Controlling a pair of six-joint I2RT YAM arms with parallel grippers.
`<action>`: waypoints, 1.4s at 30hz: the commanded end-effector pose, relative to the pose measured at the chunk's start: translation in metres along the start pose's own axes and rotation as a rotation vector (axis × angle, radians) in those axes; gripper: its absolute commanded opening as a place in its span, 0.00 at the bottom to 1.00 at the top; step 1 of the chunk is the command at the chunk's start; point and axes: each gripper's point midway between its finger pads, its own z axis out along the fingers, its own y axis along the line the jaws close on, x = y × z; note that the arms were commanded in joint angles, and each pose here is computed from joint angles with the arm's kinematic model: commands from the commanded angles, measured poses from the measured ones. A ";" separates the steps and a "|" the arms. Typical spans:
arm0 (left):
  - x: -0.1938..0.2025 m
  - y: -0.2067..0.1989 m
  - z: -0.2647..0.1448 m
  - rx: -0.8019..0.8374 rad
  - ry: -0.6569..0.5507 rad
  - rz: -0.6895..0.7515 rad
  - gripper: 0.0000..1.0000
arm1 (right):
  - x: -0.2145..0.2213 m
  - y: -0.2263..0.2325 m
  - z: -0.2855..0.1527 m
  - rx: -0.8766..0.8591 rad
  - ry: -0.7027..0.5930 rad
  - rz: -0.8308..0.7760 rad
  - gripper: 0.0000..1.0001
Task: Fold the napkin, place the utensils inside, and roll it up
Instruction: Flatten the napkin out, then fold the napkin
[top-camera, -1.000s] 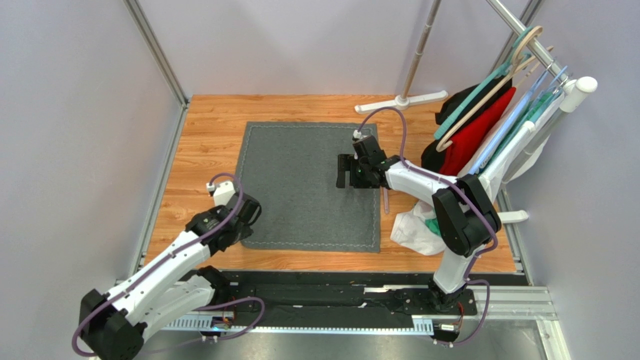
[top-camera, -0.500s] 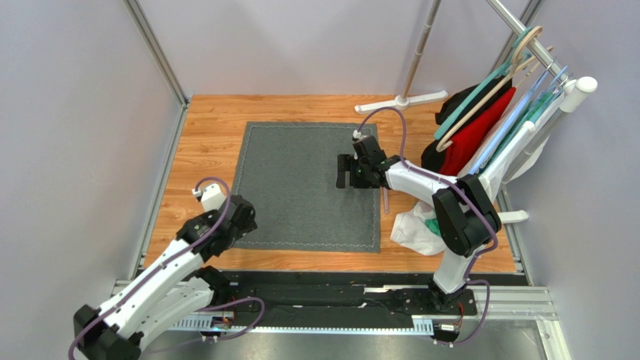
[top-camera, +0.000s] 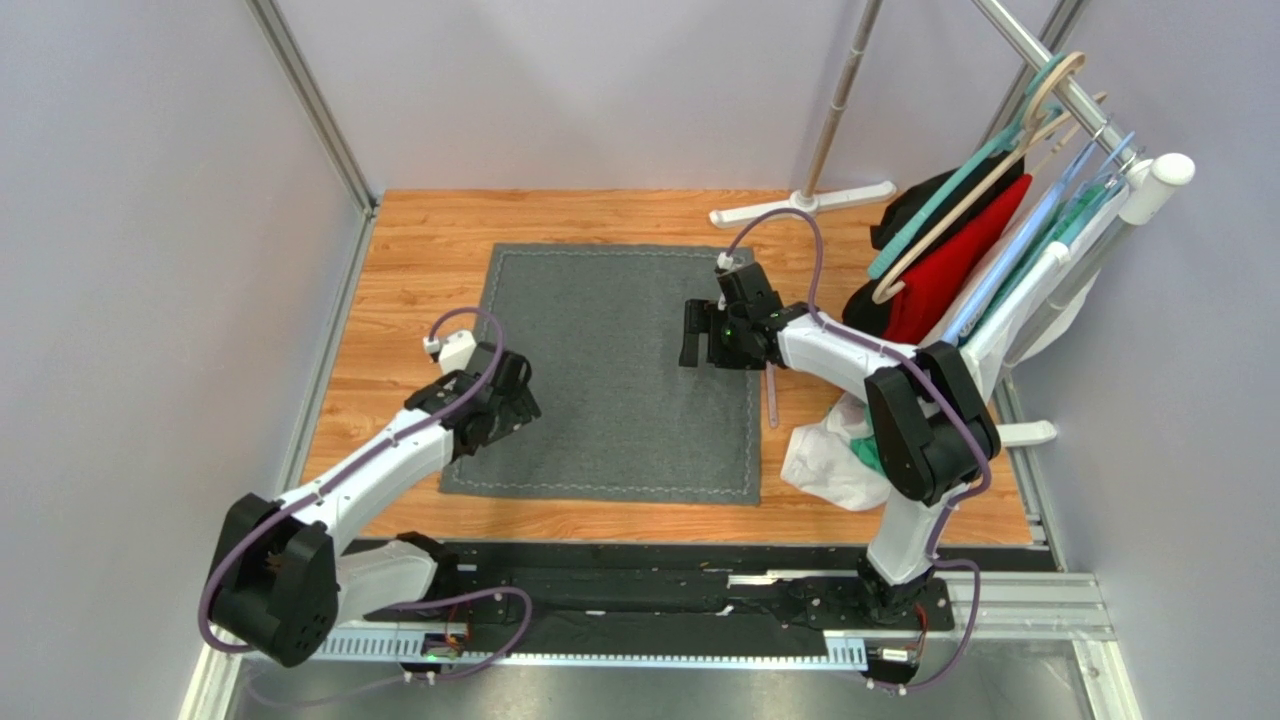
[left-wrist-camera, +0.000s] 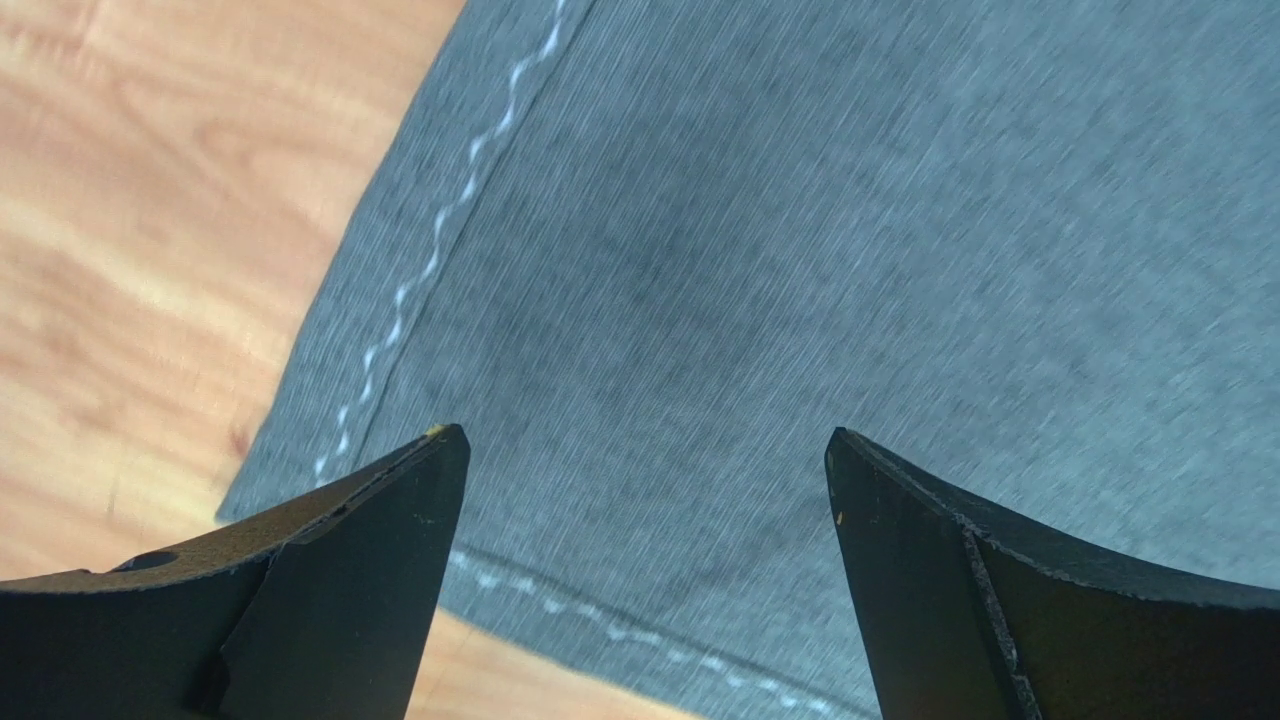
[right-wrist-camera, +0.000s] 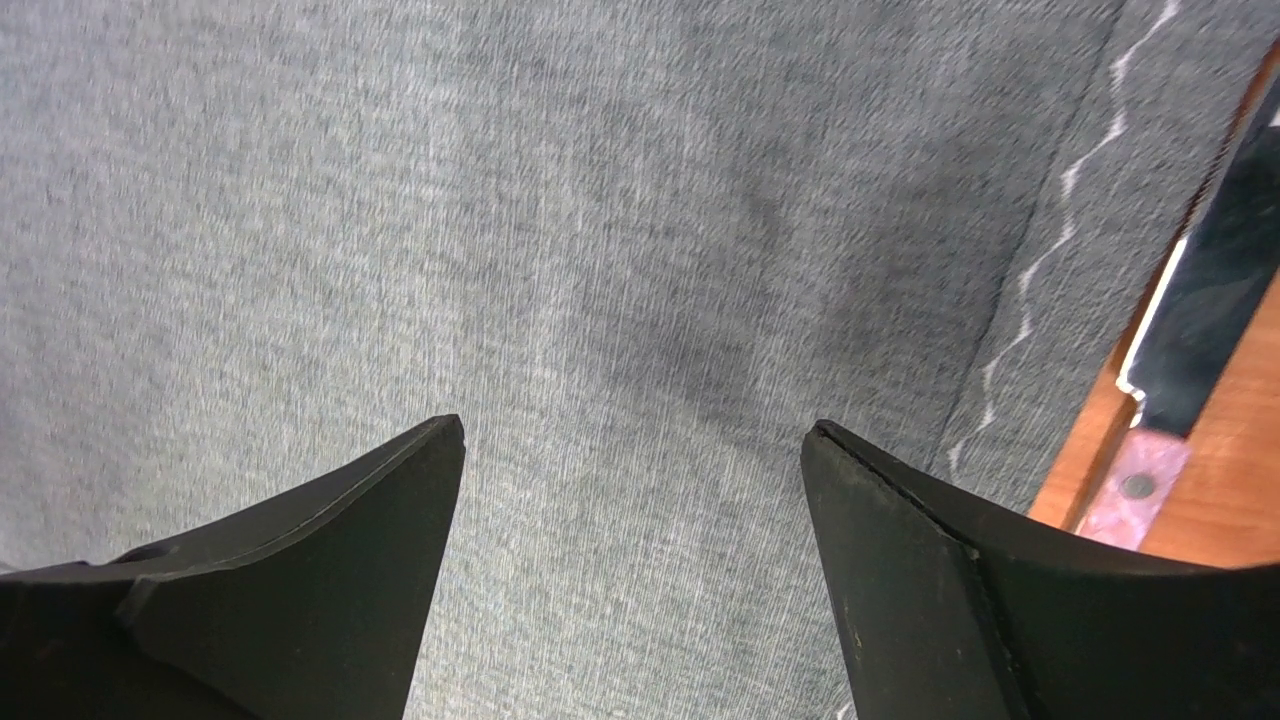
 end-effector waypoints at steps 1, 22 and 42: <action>-0.056 -0.058 -0.010 0.182 -0.121 0.027 0.99 | -0.024 0.003 0.001 0.013 -0.046 -0.008 0.88; -0.080 -0.165 0.091 0.390 0.096 0.042 0.98 | -0.039 -0.036 0.044 0.089 0.043 0.082 0.88; -0.093 -0.196 0.140 0.421 0.164 0.055 0.98 | -0.064 -0.055 0.056 0.111 0.046 0.128 0.88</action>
